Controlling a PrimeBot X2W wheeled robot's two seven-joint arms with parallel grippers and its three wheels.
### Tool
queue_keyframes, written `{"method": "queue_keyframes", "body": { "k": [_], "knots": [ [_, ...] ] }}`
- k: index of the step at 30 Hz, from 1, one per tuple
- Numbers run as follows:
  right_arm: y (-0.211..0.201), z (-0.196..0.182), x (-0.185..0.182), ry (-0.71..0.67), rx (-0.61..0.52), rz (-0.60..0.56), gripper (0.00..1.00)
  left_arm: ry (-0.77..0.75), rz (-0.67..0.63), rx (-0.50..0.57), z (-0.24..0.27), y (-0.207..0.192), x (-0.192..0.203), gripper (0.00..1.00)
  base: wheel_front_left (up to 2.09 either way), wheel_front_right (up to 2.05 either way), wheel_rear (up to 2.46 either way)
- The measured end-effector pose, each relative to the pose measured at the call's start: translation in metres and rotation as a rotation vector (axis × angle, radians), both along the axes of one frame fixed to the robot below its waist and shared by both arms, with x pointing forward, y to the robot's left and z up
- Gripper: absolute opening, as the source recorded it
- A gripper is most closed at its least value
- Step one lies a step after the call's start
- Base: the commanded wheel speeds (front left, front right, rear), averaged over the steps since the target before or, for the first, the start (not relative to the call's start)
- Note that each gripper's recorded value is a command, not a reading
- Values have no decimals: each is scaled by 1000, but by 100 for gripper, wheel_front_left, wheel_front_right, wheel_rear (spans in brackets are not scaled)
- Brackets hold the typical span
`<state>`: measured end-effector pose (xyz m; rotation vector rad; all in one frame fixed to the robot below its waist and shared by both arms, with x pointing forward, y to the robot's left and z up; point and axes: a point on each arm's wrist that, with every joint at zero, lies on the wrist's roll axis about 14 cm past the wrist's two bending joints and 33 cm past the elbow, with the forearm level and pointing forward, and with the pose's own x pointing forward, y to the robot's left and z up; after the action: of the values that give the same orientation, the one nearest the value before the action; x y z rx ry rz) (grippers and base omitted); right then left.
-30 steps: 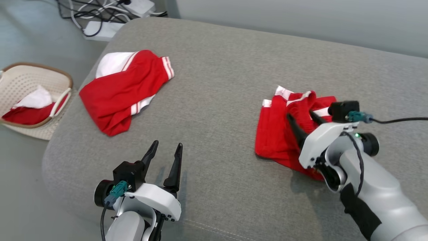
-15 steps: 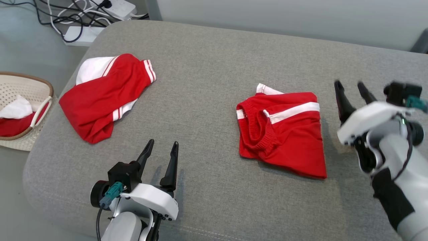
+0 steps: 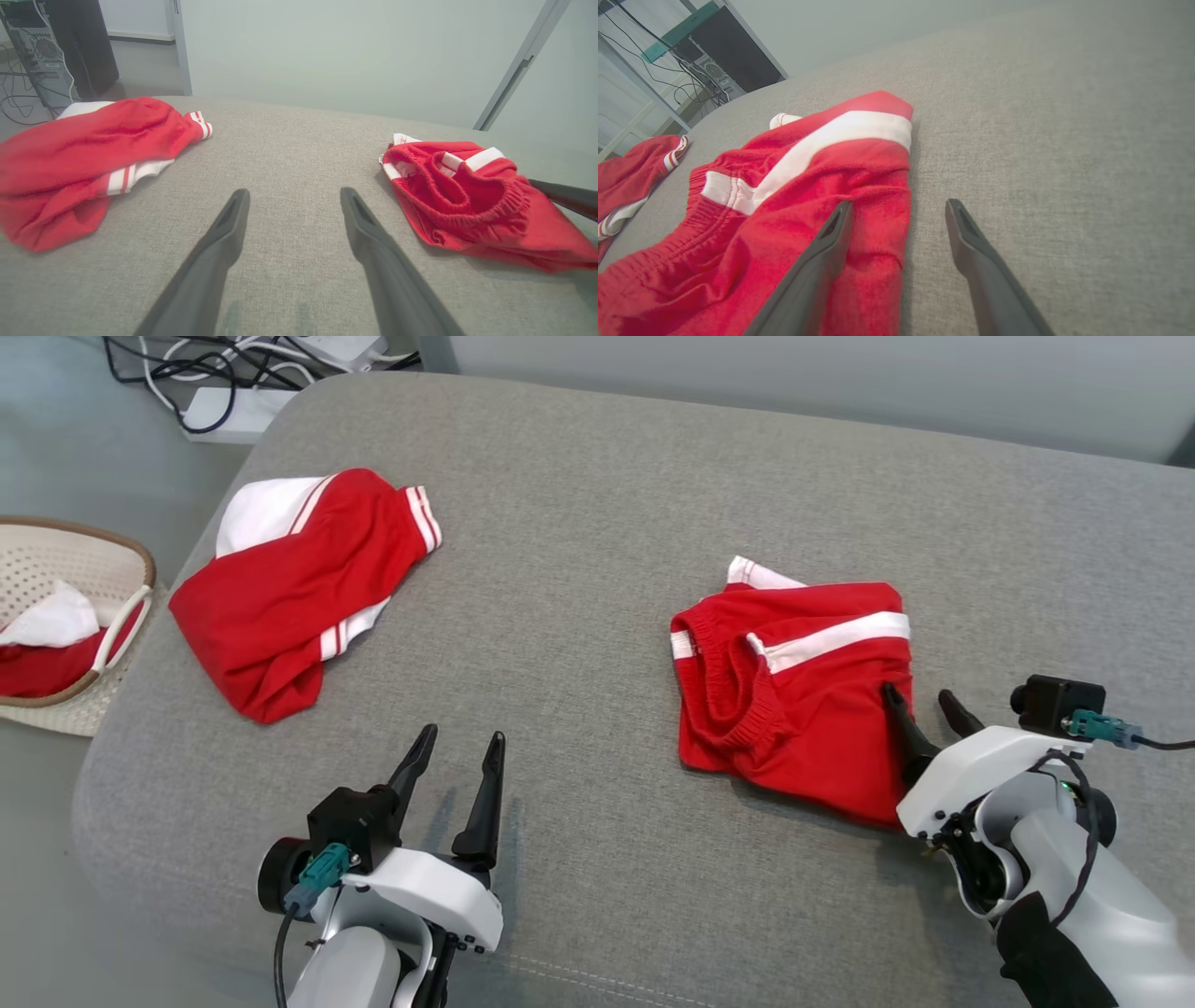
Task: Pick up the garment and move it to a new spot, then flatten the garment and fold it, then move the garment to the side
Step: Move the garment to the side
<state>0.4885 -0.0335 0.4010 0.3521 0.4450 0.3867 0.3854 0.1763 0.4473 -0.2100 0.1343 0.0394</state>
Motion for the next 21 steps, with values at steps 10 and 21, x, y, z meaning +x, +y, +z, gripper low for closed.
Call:
{"method": "queue_keyframes", "body": {
  "k": [10,21],
  "knots": [
    [29,-20,-7,88,-22,89,91,13,48,10,-3,16,-9,100,0,0,0],
    [26,-20,-4,101,-15,68,0,10,47,10,-2,16,-8,100,0,0,0]
  ]
}}
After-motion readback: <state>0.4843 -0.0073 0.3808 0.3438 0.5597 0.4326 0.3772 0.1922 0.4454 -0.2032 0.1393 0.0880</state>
